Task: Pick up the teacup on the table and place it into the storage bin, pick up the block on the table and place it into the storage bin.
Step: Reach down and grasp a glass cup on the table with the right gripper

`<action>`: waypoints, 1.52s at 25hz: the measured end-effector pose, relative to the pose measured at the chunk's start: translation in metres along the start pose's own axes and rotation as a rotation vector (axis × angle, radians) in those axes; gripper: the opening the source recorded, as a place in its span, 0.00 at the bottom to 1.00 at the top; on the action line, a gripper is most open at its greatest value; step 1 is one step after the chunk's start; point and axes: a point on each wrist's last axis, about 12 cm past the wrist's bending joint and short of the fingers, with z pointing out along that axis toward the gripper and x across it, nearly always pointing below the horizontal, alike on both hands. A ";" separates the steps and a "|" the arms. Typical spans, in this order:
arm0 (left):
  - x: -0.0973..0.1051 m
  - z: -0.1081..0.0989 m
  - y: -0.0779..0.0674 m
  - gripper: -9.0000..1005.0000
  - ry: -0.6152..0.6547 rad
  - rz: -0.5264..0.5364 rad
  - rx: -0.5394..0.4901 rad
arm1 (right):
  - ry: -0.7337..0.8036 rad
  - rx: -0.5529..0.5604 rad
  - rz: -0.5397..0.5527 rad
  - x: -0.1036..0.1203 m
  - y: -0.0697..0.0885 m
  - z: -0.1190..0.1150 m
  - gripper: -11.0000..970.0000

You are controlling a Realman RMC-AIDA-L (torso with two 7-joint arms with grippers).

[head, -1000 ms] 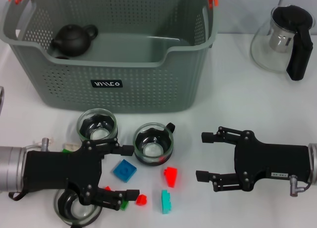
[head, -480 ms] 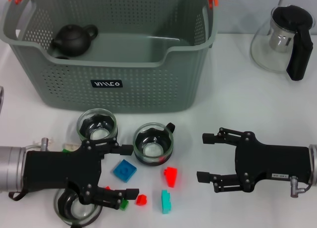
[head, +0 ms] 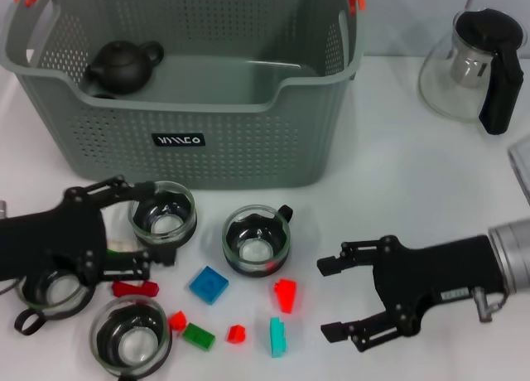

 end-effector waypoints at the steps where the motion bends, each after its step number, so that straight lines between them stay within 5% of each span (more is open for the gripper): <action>1: 0.001 -0.003 0.001 0.93 -0.003 -0.005 -0.020 | 0.020 -0.008 -0.009 -0.005 -0.002 0.000 0.94; 9: 0.007 -0.011 -0.002 0.93 -0.014 -0.028 -0.067 | 0.266 -0.008 -0.166 -0.072 -0.024 0.001 0.94; 16: 0.018 -0.016 -0.015 0.93 0.007 -0.063 -0.047 | 0.512 -0.014 -0.273 -0.119 -0.030 0.036 0.94; 29: 0.025 -0.018 -0.023 0.93 -0.005 -0.091 -0.061 | 0.662 0.004 -0.512 -0.139 -0.016 0.105 0.94; 38: 0.024 -0.017 -0.022 0.93 -0.009 -0.090 -0.063 | 0.702 0.025 -0.520 -0.130 -0.011 0.117 0.92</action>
